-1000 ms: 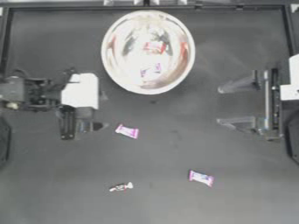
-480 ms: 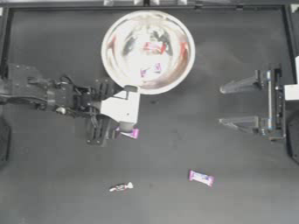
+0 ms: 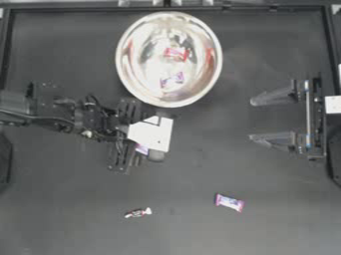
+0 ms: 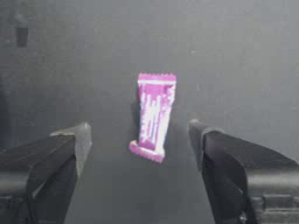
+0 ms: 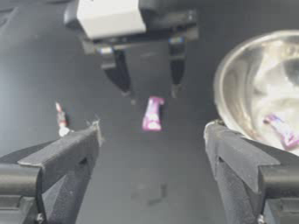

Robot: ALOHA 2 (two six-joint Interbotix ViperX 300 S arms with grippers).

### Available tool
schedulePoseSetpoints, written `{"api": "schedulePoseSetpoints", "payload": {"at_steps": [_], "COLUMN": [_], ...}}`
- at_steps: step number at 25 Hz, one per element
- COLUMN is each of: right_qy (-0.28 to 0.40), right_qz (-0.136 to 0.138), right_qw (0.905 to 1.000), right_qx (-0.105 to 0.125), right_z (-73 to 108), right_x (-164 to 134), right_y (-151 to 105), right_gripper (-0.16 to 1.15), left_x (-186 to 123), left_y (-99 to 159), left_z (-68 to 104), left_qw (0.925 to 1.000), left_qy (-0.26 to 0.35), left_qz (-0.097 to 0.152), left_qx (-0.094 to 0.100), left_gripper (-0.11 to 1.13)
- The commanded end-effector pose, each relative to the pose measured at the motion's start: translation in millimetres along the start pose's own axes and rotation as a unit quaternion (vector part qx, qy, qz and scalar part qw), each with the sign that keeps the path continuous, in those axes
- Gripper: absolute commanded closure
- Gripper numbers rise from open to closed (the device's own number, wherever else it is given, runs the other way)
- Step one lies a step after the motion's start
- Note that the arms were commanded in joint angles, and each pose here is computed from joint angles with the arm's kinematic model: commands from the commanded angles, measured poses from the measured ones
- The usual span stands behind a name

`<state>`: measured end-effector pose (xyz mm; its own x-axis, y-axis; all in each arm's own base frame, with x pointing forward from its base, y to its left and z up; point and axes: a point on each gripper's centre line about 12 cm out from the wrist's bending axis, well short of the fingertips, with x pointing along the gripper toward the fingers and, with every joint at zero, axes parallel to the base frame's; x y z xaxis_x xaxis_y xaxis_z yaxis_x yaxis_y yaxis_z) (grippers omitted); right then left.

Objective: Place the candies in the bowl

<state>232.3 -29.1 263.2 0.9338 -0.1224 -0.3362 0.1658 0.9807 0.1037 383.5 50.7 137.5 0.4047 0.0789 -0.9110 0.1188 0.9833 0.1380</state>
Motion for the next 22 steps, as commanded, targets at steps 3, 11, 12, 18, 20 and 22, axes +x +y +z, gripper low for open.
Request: {"api": "schedulePoseSetpoints", "payload": {"at_steps": [3, 11, 12, 18, 20, 22], "right_qy": [-0.012, -0.017, -0.018, -0.019, -0.019, -0.018], "right_qz": [0.003, 0.005, 0.005, 0.01, 0.011, 0.011], "right_qw": [0.9999, 0.9998, 0.9998, 0.9997, 0.9997, 0.9998], "right_qx": [0.004, 0.007, 0.007, 0.006, 0.006, 0.005], "right_z": [5.9, 7.1, 7.2, 6.4, 6.1, 5.5], "right_x": [0, 0, 0, 4, 5, 6], "right_y": [1, 2, 2, 4, 4, 4], "right_gripper": [-0.01, -0.02, -0.01, -0.01, -0.01, -0.02], "left_x": [-1, 13, 14, 23, 23, 25], "left_y": [2, 2, 2, 5, 6, 7], "left_z": [10.6, 14.6, 14.4, 8.0, 7.8, 8.1], "left_qw": [0.9999, 1.0, 1.0, 0.9996, 0.9994, 0.9992], "left_qy": [-0.011, -0.002, 0.001, 0.028, 0.032, 0.038], "left_qz": [0.002, -0.001, -0.002, -0.009, -0.011, -0.015], "left_qx": [0.004, 0.009, 0.009, -0.001, -0.005, -0.006], "left_gripper": [0.04, 0.05, 0.06, 0.06, 0.06, 0.07]}}
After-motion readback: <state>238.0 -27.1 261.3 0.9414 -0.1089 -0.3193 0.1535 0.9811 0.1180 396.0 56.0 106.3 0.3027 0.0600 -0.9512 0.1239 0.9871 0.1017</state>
